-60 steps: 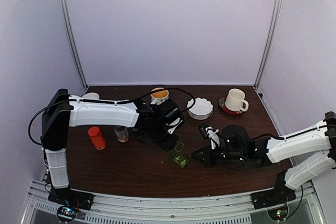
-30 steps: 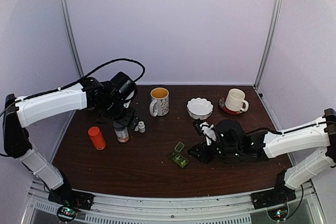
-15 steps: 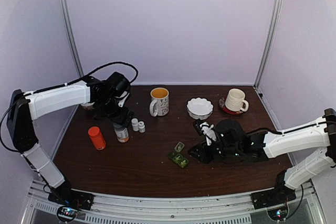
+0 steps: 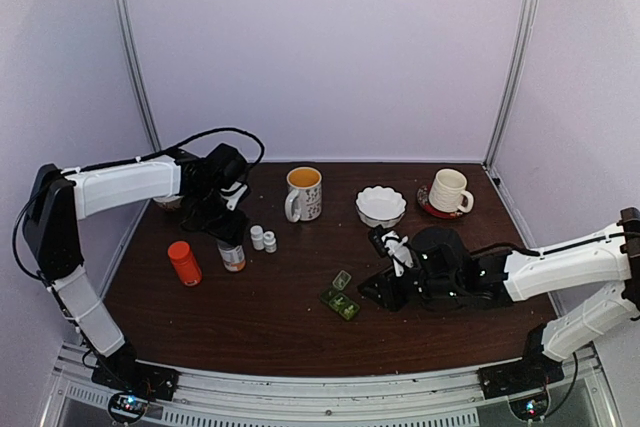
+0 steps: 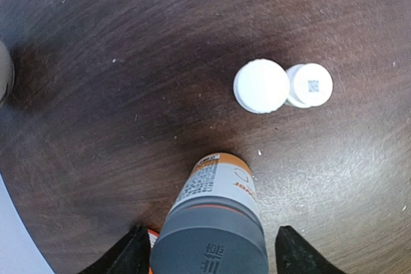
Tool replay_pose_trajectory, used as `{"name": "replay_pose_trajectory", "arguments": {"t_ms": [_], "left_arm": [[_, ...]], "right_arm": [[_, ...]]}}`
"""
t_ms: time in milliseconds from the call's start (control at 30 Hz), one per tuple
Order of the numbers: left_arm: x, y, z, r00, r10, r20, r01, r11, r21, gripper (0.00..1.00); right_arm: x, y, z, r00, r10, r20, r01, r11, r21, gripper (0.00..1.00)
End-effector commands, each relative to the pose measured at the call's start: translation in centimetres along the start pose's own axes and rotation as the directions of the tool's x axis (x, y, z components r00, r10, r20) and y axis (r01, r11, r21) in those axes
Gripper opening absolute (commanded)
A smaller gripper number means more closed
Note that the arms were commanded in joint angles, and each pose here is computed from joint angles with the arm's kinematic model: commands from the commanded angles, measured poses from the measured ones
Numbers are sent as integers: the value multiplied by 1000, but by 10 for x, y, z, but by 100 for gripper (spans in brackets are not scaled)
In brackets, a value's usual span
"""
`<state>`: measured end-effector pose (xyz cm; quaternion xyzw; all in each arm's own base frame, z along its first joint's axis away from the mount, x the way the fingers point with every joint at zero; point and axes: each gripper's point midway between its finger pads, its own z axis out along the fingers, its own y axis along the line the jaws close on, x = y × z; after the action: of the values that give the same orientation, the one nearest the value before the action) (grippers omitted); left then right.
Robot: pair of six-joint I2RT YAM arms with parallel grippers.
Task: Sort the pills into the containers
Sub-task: Pick up the pill bottle from the center of the board, then place the pill bottle at the center of the board.
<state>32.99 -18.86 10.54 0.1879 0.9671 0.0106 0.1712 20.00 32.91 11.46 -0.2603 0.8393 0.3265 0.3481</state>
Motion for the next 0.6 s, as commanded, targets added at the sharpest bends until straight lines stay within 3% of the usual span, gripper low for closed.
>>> {"name": "replay_pose_trajectory", "arguments": {"t_ms": [0,167,567], "left_arm": [[-2,3,2,1000,7,-16,-7,1000,9,60],[-2,11,-5,1000,13,-22,-14,1000,-23,52],[4,62,-10,995,-102,0,102,994,-46,50]], "right_arm": [[-15,1,-6,999,-17,44,17,1000,12,28],[-14,-6,-4,999,-30,19,29,998,60,28],[-24,-1,-4,998,-57,29,56,997,52,28]]}}
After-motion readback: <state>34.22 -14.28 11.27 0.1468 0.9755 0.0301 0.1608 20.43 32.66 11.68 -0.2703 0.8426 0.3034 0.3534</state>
